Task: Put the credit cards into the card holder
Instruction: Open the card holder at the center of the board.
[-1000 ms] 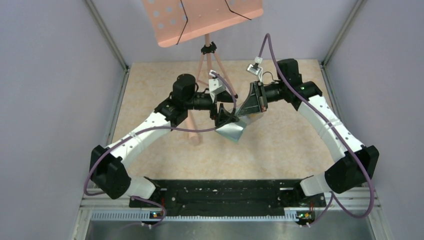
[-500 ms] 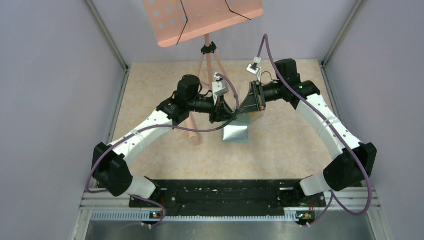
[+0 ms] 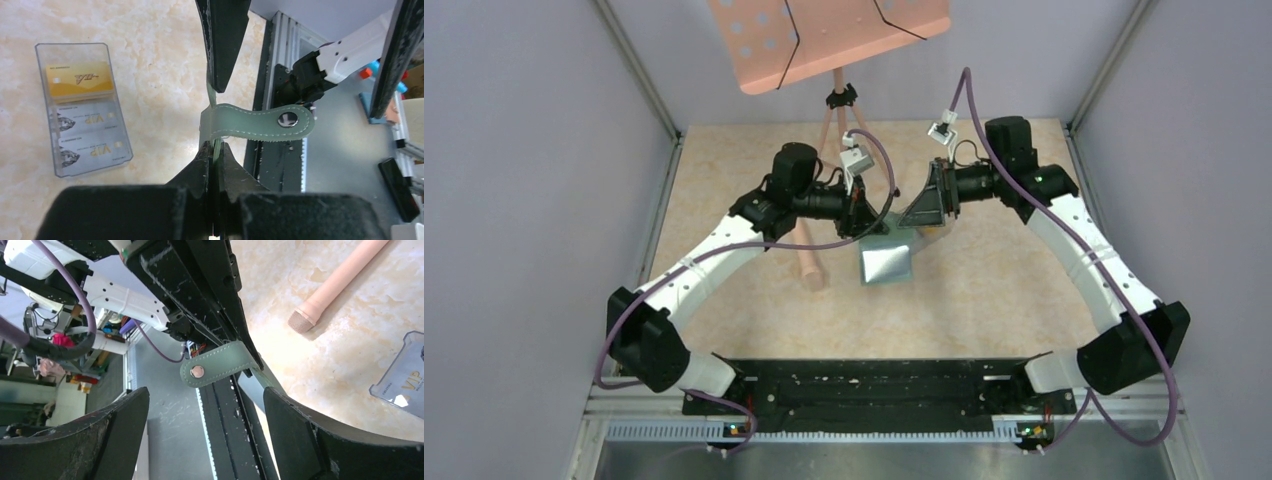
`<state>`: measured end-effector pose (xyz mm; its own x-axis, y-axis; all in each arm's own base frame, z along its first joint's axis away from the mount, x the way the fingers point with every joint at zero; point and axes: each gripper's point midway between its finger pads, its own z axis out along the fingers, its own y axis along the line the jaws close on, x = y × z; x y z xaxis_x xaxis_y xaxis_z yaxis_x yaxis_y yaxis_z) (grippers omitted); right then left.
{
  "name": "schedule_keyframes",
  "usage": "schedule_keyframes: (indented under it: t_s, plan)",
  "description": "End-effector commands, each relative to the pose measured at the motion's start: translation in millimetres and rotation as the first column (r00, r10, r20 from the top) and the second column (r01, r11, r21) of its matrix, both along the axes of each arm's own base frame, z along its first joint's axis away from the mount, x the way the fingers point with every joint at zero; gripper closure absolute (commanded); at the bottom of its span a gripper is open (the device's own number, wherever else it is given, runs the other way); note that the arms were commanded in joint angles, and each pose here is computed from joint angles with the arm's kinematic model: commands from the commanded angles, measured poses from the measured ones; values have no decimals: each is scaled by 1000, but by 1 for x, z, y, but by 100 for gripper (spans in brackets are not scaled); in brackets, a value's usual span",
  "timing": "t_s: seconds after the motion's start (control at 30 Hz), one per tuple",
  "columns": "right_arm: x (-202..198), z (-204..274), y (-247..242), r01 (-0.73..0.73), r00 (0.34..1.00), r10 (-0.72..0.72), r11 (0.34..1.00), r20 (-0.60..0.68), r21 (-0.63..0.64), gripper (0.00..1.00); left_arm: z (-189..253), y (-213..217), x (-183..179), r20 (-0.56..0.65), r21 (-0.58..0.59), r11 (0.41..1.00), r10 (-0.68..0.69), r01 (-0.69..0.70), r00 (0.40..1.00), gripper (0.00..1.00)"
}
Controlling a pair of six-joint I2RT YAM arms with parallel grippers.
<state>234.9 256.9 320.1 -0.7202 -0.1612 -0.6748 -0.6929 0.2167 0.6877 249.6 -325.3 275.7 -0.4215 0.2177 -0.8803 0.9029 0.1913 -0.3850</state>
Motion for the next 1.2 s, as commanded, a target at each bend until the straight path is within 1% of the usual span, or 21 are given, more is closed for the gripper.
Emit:
schedule_keyframes:
  t_s: [0.0, 0.07, 0.17, 0.3, 0.33, 0.5, 0.6, 0.67, 0.73, 0.83, 0.9, 0.93, 0.97, 1.03, 1.07, 1.13, 1.17]
  plan:
    - [-1, -2, -3, 2, 998, -2, 1000, 66, -5, 16, 40, -6, -11, -57, -90, 995, -46, 41, 997, 100]
    - [-2, -7, -1, -3, 998, 4, 1000, 65, -17, 15, 43, -6, -15, -76, -100, 994, -60, 52, 995, 100]
    - [1, -13, -1, 23, 997, -19, 999, 77, -45, 14, 48, -5, -20, -66, -113, 991, -77, 69, 995, 100]
    - [22, -19, -12, 164, 978, -144, 978, 154, -129, 13, 51, 0, -25, -25, -109, 992, -74, 70, 997, 100]
    - [23, -18, -13, 175, 974, -153, 976, 165, -132, 12, 52, 2, -26, -16, -109, 992, -70, 68, 997, 100]
    - [16, -25, -9, 124, 987, -110, 985, 120, -122, 11, 55, 5, -31, -3, -121, 990, -68, 67, 998, 100]
    - [5, -23, -5, 56, 994, -48, 995, 93, -84, 12, 53, 6, -33, -22, -120, 991, -66, 62, 998, 100]
    - [-4, -20, 1, -5, 998, 8, 999, 65, -47, 15, 52, 6, -32, -24, -119, 991, -61, 57, 998, 100]
    - [-11, -20, 8, -57, 997, 58, 998, 42, -25, 23, 52, 6, -31, -24, -119, 991, -57, 54, 998, 100]
    - [-13, -18, 15, -80, 996, 80, 997, 37, -8, 35, 53, 6, -31, -18, -122, 991, -55, 53, 998, 100]
    - [-11, -16, 17, -83, 996, 82, 997, 33, 5, 48, 54, 6, -31, -11, -123, 991, -52, 50, 999, 100]
    - [-11, -13, 18, -86, 996, 85, 996, 32, 15, 57, 54, 7, -31, -9, -122, 991, -50, 49, 999, 100]
    - [-11, -11, 19, -90, 996, 90, 996, 31, 25, 74, 53, 7, -31, -7, -121, 992, -47, 46, 999, 100]
    - [-11, -9, 21, -102, 995, 101, 994, 22, 41, 99, 52, 8, -29, 0, -114, 993, -27, 27, 1000, 98]
    - [-11, -9, 21, -103, 995, 102, 994, 16, 45, 100, 52, 9, -27, 4, -110, 994, -10, 11, 1000, 91]
    - [-8, -12, 21, -83, 997, 83, 996, 10, 33, 100, 49, 13, -20, 14, -91, 995, 52, -50, 999, 63]
    - [-7, -13, 21, -72, 997, 72, 997, 11, 27, 100, 47, 17, -14, 17, -76, 993, 97, -95, 995, 51]
